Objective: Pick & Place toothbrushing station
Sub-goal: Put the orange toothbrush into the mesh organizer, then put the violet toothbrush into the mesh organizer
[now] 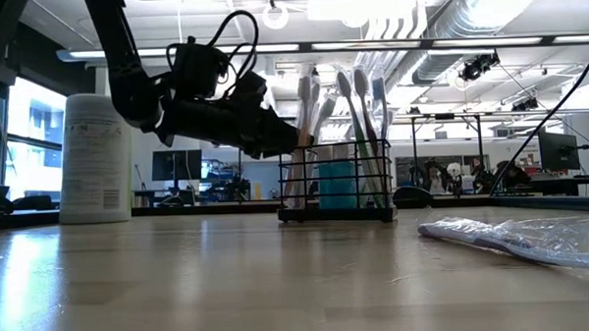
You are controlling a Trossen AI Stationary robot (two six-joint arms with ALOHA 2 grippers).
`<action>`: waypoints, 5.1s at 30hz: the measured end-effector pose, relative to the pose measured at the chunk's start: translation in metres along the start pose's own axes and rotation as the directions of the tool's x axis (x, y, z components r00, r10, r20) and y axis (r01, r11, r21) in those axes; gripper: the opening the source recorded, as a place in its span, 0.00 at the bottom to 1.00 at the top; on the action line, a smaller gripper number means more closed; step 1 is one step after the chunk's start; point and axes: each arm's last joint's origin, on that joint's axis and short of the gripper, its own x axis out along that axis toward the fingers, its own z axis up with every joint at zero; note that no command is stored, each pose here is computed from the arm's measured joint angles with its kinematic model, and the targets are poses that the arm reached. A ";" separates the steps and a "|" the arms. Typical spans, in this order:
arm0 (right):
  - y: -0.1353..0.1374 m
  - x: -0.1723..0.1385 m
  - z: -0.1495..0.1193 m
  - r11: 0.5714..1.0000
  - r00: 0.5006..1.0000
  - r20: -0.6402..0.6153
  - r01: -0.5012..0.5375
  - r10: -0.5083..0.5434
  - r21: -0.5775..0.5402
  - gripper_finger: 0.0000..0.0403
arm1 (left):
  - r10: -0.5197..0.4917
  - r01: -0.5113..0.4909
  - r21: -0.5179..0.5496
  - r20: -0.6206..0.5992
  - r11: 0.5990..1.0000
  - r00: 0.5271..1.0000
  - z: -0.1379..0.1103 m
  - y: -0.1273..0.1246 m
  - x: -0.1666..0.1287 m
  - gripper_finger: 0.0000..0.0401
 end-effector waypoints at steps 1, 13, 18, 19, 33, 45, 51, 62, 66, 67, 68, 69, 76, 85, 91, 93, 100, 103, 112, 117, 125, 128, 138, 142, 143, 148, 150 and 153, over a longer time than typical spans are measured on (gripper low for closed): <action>0.000 0.000 0.000 1.000 1.000 0.000 0.000 0.000 0.000 0.63 | -0.003 0.003 0.000 0.001 1.000 1.000 0.000 0.000 0.000 0.45; 0.000 0.000 0.000 1.000 1.000 0.000 0.000 0.000 0.007 0.63 | -0.022 0.021 0.003 0.029 1.000 0.999 0.002 -0.001 0.000 0.45; 0.000 0.000 0.000 1.000 1.000 0.000 0.000 0.000 0.007 0.63 | -0.027 0.027 0.004 0.038 1.000 0.999 0.002 -0.001 0.000 0.45; 0.000 0.000 0.000 1.000 1.000 0.000 0.000 0.000 0.007 0.63 | -0.030 0.030 0.004 0.044 1.000 0.999 0.003 -0.001 -0.001 0.45; 0.000 0.000 0.000 1.000 1.000 -0.001 0.000 0.000 0.007 0.63 | -0.026 0.029 -0.032 0.103 0.999 0.994 0.008 -0.001 -0.001 0.45; 0.000 0.000 0.000 1.000 1.000 -0.001 0.000 0.000 0.007 0.63 | -0.032 0.036 -0.069 0.058 0.997 0.998 0.004 -0.001 0.000 0.45; 0.000 0.000 0.000 1.000 1.000 -0.002 -0.004 0.004 0.007 0.63 | -0.032 0.036 -0.067 0.055 0.997 0.998 0.004 -0.001 0.000 0.45; 0.000 0.000 -0.001 1.000 1.000 -0.009 -0.002 0.003 0.004 0.63 | -0.039 0.039 -0.022 -0.002 0.999 0.999 0.025 -0.004 -0.013 0.45; 0.000 0.000 -0.001 1.000 1.000 -0.008 -0.002 0.002 0.004 0.63 | -0.041 0.040 -0.034 -0.044 0.999 0.998 0.025 -0.005 -0.015 0.45; 0.000 0.000 -0.001 1.000 1.000 -0.008 -0.002 0.002 0.004 0.63 | -0.038 0.036 -0.032 -0.056 0.999 0.998 0.025 -0.005 -0.015 0.45; 0.000 0.000 -0.001 1.000 1.000 -0.008 -0.002 0.002 0.004 0.63 | -0.034 0.032 -0.025 -0.064 0.999 0.997 0.024 -0.005 -0.016 0.45; 0.000 0.000 -0.001 1.000 1.000 -0.008 -0.002 0.002 0.004 0.63 | -0.030 0.028 -0.022 -0.069 0.999 0.997 0.025 -0.005 -0.017 0.45; 0.000 0.000 -0.001 1.000 1.000 -0.008 -0.002 0.002 0.004 0.63 | 0.035 -0.035 0.013 -0.012 0.999 0.999 0.038 -0.004 -0.021 0.45; 0.000 0.000 -0.002 1.000 1.000 -0.017 0.000 0.000 -0.009 0.63 | 0.081 -0.085 0.059 0.064 0.995 0.995 0.076 -0.008 -0.045 0.45; 0.001 0.000 -0.008 0.997 0.993 -0.091 -0.075 0.075 -0.006 0.63 | 0.141 -0.148 0.080 0.084 0.986 0.986 0.108 -0.015 -0.079 0.45; 0.003 -0.001 -0.010 0.988 0.979 -0.136 -0.154 0.153 0.001 0.63 | 0.149 -0.154 0.088 0.058 0.984 0.987 0.115 -0.018 -0.093 0.45; 0.005 -0.004 -0.022 0.957 0.914 -0.282 -0.280 0.290 0.075 0.63 | 0.093 -0.083 0.095 -0.105 0.992 0.990 0.119 -0.040 -0.131 0.45; 0.002 -0.004 -0.025 0.954 0.903 -0.321 -0.239 0.287 0.179 0.63 | 0.032 -0.015 0.099 -0.169 0.995 0.985 0.115 -0.055 -0.136 0.45; 0.000 -0.001 -0.031 0.874 0.870 -0.386 -0.095 0.306 0.477 0.63 | -0.131 0.171 0.147 -0.245 0.974 0.960 0.107 -0.092 -0.137 0.45; 0.022 0.013 -0.019 0.872 0.871 -0.357 -0.146 0.338 0.468 0.63 | -0.180 0.228 0.171 -0.259 0.959 0.949 0.106 -0.103 -0.138 0.45; 0.051 0.057 -0.018 0.925 0.758 -0.650 0.203 0.059 0.320 0.63 | -0.243 0.294 0.125 -0.316 0.948 0.917 0.100 -0.118 -0.142 0.45; 0.045 0.075 -0.032 0.837 0.615 -0.787 0.459 -0.055 0.300 0.63 | -0.263 0.314 0.100 -0.343 0.944 0.902 0.097 -0.124 -0.144 0.45; 0.026 0.128 -0.079 0.618 0.437 -0.899 0.710 -0.013 0.336 0.63 | -0.320 0.366 0.048 -0.390 0.929 0.864 0.089 -0.141 -0.142 0.45; 0.021 0.131 -0.094 0.540 0.360 -0.932 0.792 -0.036 0.285 0.63 | -0.344 0.395 0.052 -0.393 0.917 0.852 0.088 -0.148 -0.143 0.45; 0.020 0.132 -0.096 0.533 0.356 -0.934 0.798 -0.041 0.281 0.63 | -0.349 0.400 0.053 -0.394 0.915 0.850 0.088 -0.149 -0.144 0.45; 0.019 0.137 -0.106 0.508 0.342 -0.938 0.817 -0.047 0.273 0.63 | -0.355 0.408 0.058 -0.394 0.911 0.848 0.088 -0.150 -0.144 0.45; 0.019 0.140 -0.112 0.503 0.328 -0.943 0.825 -0.060 0.255 0.63 | -0.354 0.407 0.058 -0.393 0.912 0.849 0.088 -0.150 -0.144 0.45; 0.017 0.144 -0.125 0.508 0.295 -0.952 0.834 -0.084 0.214 0.63 | -0.355 0.407 0.059 -0.388 0.911 0.851 0.087 -0.151 -0.142 0.45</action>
